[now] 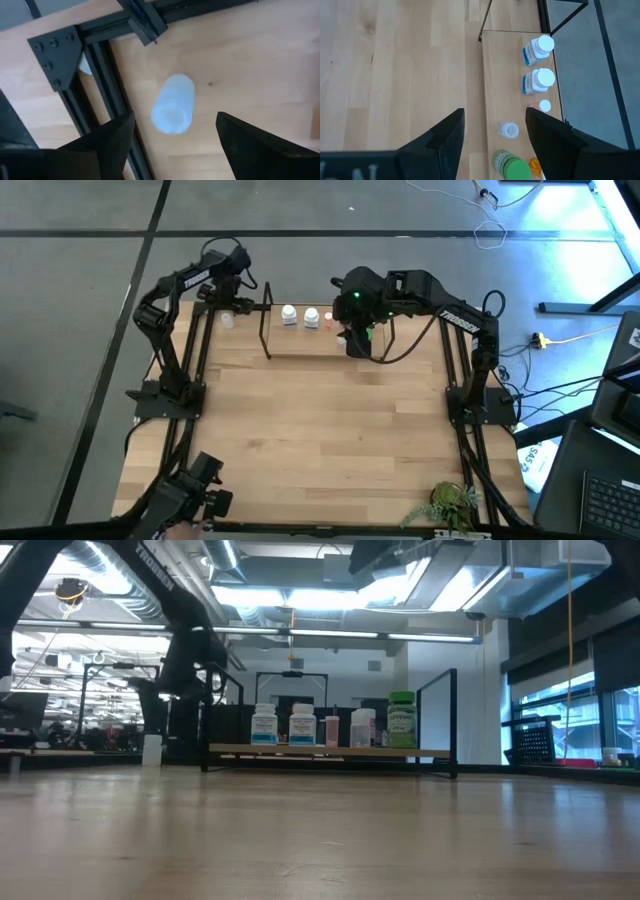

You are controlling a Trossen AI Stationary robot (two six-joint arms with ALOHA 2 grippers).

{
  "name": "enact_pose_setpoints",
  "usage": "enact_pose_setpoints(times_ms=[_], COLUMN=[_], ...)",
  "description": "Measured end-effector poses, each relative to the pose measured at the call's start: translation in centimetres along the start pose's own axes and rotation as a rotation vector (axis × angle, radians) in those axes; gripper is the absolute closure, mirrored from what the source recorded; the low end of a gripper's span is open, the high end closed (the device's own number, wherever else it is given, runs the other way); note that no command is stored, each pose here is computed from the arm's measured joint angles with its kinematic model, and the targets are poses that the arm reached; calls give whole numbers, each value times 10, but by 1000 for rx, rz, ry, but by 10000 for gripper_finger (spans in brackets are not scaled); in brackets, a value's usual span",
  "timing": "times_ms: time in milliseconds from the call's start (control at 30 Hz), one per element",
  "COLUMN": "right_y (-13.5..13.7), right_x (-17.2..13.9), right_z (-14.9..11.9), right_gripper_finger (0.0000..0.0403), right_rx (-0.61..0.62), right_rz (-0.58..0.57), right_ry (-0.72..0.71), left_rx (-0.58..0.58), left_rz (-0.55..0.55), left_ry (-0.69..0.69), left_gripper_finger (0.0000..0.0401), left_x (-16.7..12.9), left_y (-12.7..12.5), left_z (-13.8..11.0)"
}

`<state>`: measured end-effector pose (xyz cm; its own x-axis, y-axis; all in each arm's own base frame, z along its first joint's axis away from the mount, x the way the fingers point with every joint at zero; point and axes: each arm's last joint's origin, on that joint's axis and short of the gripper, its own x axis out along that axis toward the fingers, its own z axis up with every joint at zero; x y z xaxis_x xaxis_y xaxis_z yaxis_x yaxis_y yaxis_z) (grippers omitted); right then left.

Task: Pick and place medicine bottles onto shelf by color
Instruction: Put the transparent pill bottle on the shelf

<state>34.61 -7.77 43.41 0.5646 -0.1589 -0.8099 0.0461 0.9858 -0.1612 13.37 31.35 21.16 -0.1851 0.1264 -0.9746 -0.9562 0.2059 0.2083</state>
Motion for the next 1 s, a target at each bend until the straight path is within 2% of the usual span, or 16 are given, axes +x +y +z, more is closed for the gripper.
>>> enact_pose_setpoints(times_ms=[567, 1000], right_y=[0, 0], right_x=[0, 0], right_z=[0, 0], right_gripper_finger=[190, 190], right_rx=[-4, 12], right_rz=[0, -1], right_ry=[-1, -1], left_rx=[-10, -5], left_rz=[19, 25], left_ry=[-26, -21], left_gripper_finger=[130, 241], left_x=[27, 27], left_y=[-4, -4], left_z=[-7, -8])
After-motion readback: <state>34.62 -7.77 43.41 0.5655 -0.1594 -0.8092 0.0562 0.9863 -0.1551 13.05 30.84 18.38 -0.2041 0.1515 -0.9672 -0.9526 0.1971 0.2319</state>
